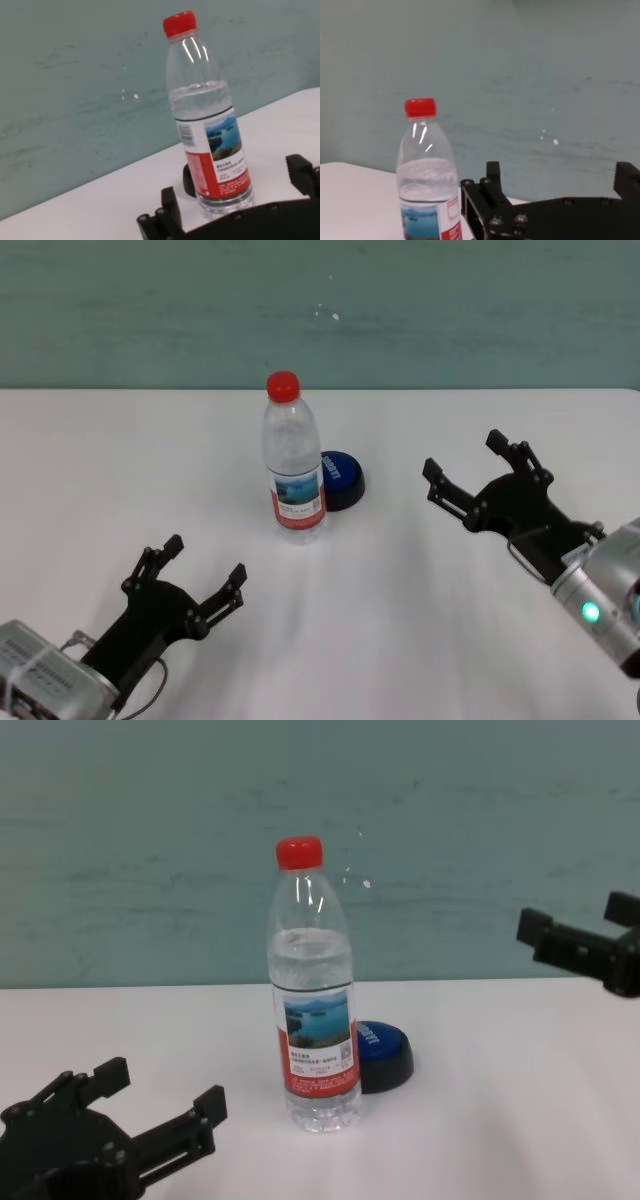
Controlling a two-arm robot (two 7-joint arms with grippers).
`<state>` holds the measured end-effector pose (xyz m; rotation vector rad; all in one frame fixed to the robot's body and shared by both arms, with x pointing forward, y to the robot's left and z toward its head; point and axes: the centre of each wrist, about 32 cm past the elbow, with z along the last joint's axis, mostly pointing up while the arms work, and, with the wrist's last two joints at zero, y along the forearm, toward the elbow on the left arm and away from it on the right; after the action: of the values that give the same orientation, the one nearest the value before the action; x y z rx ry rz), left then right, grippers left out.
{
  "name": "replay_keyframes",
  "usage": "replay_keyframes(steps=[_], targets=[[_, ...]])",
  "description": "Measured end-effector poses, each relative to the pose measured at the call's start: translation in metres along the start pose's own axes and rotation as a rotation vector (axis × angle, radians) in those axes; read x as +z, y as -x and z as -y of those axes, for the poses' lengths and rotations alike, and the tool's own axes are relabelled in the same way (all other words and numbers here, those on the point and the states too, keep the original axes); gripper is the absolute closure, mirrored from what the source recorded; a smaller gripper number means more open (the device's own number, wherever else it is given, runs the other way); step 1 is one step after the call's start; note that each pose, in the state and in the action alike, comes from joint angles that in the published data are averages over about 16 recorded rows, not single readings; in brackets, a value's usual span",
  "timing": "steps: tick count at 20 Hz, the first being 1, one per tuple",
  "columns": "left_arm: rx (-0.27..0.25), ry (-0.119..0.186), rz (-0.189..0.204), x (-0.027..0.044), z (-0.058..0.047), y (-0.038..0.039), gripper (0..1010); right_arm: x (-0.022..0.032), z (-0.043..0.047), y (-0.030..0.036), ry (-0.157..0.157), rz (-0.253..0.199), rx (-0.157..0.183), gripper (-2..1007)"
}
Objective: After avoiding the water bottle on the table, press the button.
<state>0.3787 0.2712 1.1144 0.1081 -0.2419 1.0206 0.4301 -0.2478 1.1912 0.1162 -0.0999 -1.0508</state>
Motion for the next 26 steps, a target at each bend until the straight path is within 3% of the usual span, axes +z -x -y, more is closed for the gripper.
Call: replay_keyframes(steps=[4,10,18,26], targets=[[0.0,0.0,0.0,0.0,0.0,0.0,10,-0.0031,0.0075,0.008,-0.01,-0.022,0.008,1],[0.0,0.0,0.0,0.0,0.0,0.0,10,-0.0113,0.011,0.018,-0.026,-0.061,0.019,1],[0.0,0.0,0.0,0.0,0.0,0.0,10,-0.0299,0.0089,0.0258,-0.042,-0.116,0.05,1],[0.0,0.0,0.0,0.0,0.0,0.0,10,-0.0504,0.0052,0.0288,-0.04,-0.155,0.078,1]])
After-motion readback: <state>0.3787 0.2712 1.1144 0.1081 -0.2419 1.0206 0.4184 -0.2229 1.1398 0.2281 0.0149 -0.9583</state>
